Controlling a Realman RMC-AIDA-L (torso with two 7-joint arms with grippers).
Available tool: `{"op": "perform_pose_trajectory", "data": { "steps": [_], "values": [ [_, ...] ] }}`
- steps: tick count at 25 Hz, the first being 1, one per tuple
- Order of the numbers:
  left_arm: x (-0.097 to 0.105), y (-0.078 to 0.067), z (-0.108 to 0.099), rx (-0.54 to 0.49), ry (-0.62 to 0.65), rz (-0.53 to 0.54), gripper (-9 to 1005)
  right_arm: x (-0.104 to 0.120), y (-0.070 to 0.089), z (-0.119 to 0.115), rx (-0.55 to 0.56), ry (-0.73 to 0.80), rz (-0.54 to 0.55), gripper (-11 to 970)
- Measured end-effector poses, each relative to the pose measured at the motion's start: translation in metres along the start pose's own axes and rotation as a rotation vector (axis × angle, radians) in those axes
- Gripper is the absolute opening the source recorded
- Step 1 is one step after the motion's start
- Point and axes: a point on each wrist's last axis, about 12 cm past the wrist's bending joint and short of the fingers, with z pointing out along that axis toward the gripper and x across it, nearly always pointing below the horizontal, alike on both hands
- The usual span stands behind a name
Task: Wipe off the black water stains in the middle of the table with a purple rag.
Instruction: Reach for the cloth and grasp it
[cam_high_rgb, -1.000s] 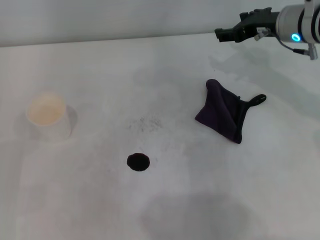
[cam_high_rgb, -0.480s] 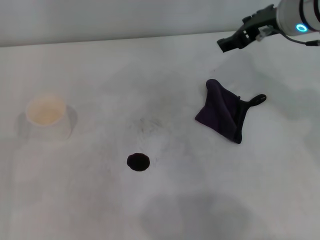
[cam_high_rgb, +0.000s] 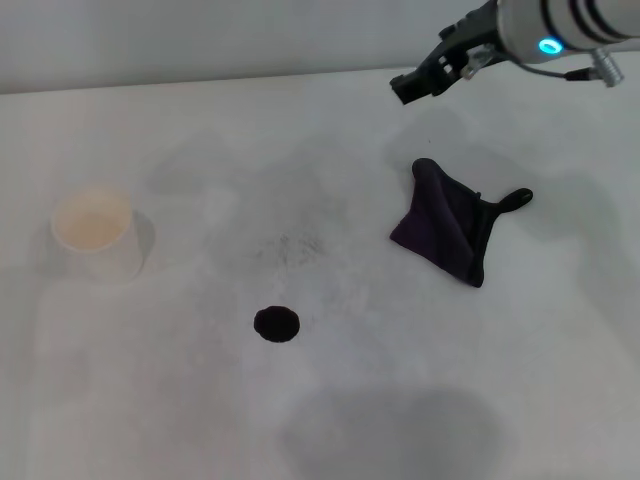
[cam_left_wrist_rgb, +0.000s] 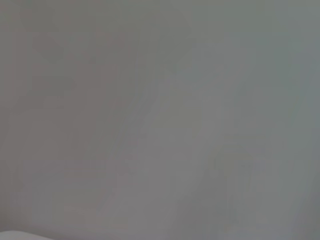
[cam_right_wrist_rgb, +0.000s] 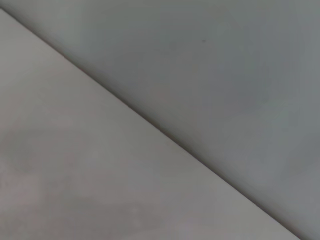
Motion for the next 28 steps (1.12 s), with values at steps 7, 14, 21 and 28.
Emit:
{"op": "perform_pose_trajectory", "data": {
  "steps": [7, 14, 21, 28],
  "values": [
    [0.0, -0.001, 0.002, 0.005, 0.003, 0.0, 885, 0.004, 0.012, 0.022, -0.021, 0.071, -0.001, 847],
    [0.0, -0.001, 0.002, 0.005, 0.004, 0.0, 884, 0.027, 0.019, 0.033, -0.044, 0.194, 0.088, 843],
    [0.003, -0.001, 0.008, -0.009, 0.039, 0.002, 885, 0.053, 0.017, 0.051, -0.053, 0.316, 0.15, 839],
    [0.003, -0.003, 0.01, -0.005, 0.04, 0.002, 883, 0.064, 0.017, 0.058, -0.053, 0.358, 0.172, 835]
  ]
}}
